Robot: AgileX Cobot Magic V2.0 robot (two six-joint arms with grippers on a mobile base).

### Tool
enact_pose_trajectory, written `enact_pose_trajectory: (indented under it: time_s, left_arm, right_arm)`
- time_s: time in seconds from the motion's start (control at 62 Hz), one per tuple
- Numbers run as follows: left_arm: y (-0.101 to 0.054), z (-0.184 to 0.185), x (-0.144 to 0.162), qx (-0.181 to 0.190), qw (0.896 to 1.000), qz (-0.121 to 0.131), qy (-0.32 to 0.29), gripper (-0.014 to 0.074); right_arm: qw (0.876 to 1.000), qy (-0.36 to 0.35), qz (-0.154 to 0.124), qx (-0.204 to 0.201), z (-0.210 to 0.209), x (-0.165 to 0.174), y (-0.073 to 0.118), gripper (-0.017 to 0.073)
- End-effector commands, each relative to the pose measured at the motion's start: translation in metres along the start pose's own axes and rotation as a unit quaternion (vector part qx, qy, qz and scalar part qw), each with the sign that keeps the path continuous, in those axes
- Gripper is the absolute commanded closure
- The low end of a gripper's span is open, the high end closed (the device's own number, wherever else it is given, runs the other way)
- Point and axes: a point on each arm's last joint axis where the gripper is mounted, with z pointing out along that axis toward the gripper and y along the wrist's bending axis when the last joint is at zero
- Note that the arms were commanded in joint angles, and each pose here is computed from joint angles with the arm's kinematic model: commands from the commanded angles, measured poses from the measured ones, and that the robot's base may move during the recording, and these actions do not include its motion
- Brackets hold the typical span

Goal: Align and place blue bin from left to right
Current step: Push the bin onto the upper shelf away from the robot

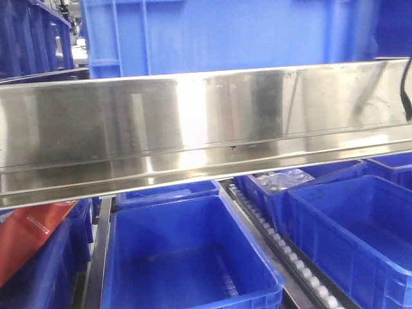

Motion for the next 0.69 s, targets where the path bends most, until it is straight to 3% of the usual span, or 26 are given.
enact_pose_trajectory:
  time_s: [0.0, 0.081, 0.161, 0.258, 0.371, 0.452, 0.677]
  left_arm:
    - [-0.007, -0.025, -0.008, 0.016, 0.999, 0.005, -0.035, 0.0006]
    - [-0.009, -0.041, -0.009, 0.02, 0.999, 0.007, -0.044, 0.0034]
    - [-0.012, -0.062, -0.01, 0.023, 0.998, 0.014, -0.053, 0.0094]
    - [-0.01, -0.084, -0.009, 0.009, 0.998, 0.027, -0.058, 0.0243]
    - [-0.004, -0.111, -0.005, -0.034, 0.996, 0.05, -0.059, 0.0484]
    - [0.0, -0.13, -0.003, -0.062, 0.994, 0.062, -0.064, 0.0633]
    - [0.011, -0.187, 0.02, -0.089, 0.986, 0.083, -0.115, 0.06]
  right_arm:
    - [0.999, -0.03, -0.013, -0.007, -0.026, -0.014, 0.009, 0.002]
    - [0.999, -0.037, -0.019, -0.011, -0.046, -0.02, 0.016, 0.0078]
    - [0.999, -0.037, -0.023, -0.015, -0.062, -0.022, 0.021, 0.0194]
    - [0.999, -0.036, -0.029, -0.018, -0.081, -0.023, 0.026, 0.0399]
    - [0.998, -0.039, -0.037, -0.018, -0.103, -0.025, 0.032, 0.0658]
    - [0.998, -0.043, -0.049, -0.006, -0.119, -0.025, 0.034, 0.0631]
    - [0.995, -0.06, -0.073, 0.019, -0.161, -0.002, 0.036, 0.0638]
